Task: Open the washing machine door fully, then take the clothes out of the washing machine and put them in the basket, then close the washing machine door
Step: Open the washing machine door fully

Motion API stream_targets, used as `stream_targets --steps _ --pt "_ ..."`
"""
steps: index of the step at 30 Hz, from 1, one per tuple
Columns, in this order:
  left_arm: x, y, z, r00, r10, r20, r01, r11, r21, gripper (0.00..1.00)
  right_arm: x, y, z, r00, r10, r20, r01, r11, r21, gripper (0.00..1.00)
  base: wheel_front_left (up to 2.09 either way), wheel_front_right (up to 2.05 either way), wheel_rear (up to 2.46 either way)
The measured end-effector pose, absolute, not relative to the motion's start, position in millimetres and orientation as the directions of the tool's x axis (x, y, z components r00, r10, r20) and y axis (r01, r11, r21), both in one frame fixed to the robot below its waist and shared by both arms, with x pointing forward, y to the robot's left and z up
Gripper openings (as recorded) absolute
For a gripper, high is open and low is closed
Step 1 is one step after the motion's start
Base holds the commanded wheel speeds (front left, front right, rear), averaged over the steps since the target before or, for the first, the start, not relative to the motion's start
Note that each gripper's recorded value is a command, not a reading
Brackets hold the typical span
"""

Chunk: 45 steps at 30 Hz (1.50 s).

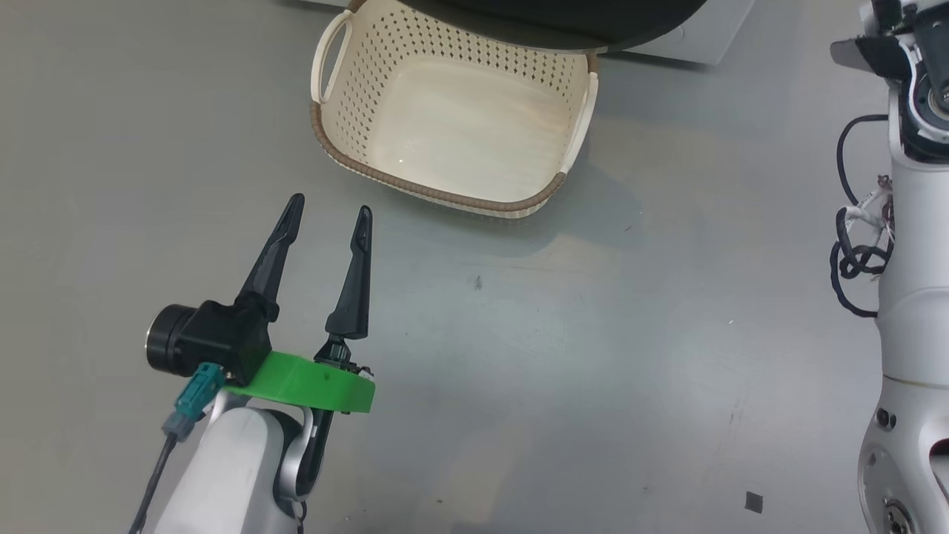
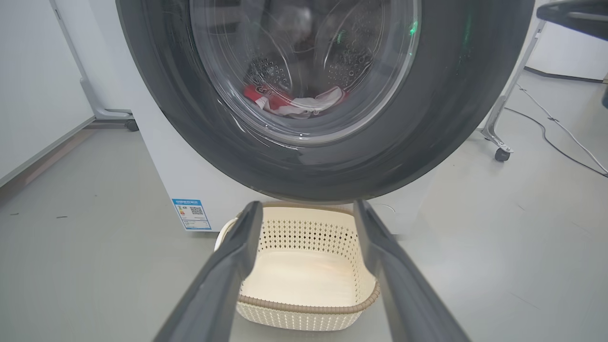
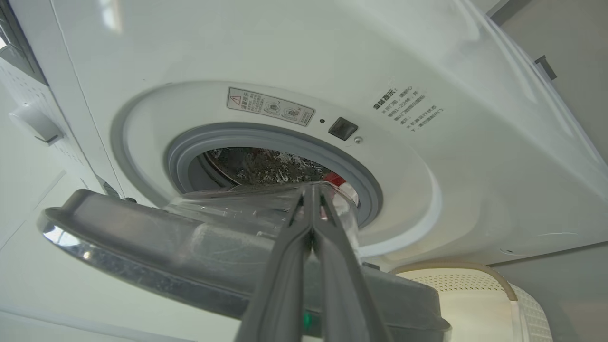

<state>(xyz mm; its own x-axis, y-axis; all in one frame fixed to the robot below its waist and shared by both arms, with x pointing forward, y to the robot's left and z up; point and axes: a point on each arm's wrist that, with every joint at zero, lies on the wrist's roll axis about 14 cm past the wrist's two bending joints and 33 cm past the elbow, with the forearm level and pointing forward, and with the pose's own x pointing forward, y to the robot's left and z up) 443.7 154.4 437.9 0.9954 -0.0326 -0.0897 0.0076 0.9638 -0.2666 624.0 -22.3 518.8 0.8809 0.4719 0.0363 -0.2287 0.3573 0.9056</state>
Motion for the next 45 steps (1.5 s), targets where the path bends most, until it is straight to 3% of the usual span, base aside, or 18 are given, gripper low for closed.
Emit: stream_targets --steps 9,14,19,34,45 --pt "447.2 159.0 433.0 0.994 -0.023 -0.102 -0.004 0.966 -0.258 1.0 645.6 -1.0 519.3 0.832 0.555 -0.01 -0.163 0.261 0.951 0.0 0.0 0.0 0.0" --pt "446.7 163.8 430.7 0.994 -0.005 -0.112 -0.024 0.966 -0.258 1.0 646.8 10.8 510.0 0.791 0.61 -0.034 -0.055 0.127 0.99 0.0 0.0 0.0 0.0" --pt "445.4 163.6 427.8 0.993 -0.004 -0.122 -0.028 0.965 -0.262 1.0 651.6 14.6 517.1 0.766 0.643 -0.012 -0.038 0.063 0.997 0.0 0.0 0.0 0.0" --pt "448.2 168.4 427.9 0.992 0.013 -0.124 -0.045 0.965 -0.258 1.0 650.9 39.2 517.6 0.669 0.743 -0.001 0.012 -0.009 1.0 0.0 0.0 0.0 0.0" --pt "449.0 167.5 429.3 0.993 0.012 -0.12 -0.043 0.966 -0.256 1.0 644.5 46.2 502.1 0.623 0.78 -0.05 0.062 0.015 0.998 0.0 0.0 0.0 0.0"
